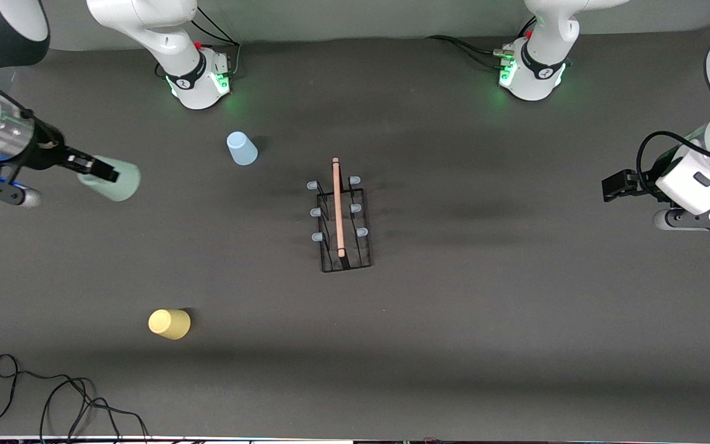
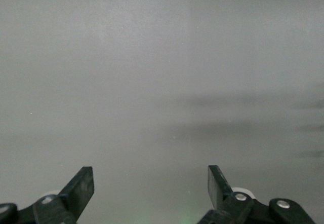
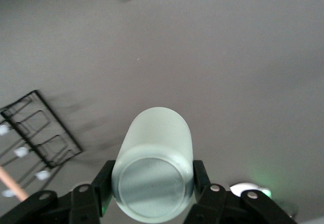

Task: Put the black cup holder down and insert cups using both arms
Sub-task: 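Carry the green cup to the rack and set it on a peg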

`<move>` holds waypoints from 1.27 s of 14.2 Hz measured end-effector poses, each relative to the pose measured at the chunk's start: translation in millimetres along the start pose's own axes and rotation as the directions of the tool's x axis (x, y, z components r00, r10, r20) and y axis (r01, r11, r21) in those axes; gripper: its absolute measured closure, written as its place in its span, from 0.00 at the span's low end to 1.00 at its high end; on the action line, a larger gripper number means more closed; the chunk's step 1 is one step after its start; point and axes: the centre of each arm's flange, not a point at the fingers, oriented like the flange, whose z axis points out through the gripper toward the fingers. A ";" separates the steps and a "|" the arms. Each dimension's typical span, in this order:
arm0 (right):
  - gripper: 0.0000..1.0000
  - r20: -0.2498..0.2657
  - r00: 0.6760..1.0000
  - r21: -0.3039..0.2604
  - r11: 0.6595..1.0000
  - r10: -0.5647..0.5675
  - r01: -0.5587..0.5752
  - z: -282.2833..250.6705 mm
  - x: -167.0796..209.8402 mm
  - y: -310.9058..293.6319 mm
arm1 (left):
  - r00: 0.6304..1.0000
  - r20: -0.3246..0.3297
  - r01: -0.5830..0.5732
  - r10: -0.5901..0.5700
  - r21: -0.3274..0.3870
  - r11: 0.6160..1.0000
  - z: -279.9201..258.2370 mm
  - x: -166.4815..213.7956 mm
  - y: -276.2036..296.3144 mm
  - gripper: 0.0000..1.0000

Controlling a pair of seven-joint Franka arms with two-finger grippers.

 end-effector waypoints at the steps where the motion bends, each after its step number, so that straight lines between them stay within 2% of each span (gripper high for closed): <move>1: 0.34 0.010 0.998 0.000 0.998 0.062 -0.062 3.3 -13.3 -18.7 | 1.000 0.000 0.000 0.000 0.000 1.000 0.0 0.0 -0.1 0.00; 3: 0.34 0.013 0.983 -0.009 0.983 0.183 -0.183 11.2 -46.9 -62.6 | 1.000 0.000 0.001 -0.001 0.000 1.000 0.0 0.0 -0.4 0.00; 8: 0.34 -0.002 0.912 0.042 0.911 0.411 -0.410 45.0 -120.8 -154.7 | 1.000 0.000 0.002 -0.002 0.000 1.000 0.1 0.1 -1.2 0.00; 12: 0.34 -0.012 0.882 0.047 0.881 0.472 -0.471 94.8 -170.2 -200.8 | 1.000 0.000 0.002 -0.002 0.000 1.000 0.1 0.1 -1.3 0.00; 18: 0.34 -0.026 0.852 0.051 0.852 0.523 -0.521 166.7 -188.7 -237.2 | 1.000 0.000 0.002 -0.002 0.000 1.000 0.1 0.1 -1.4 0.00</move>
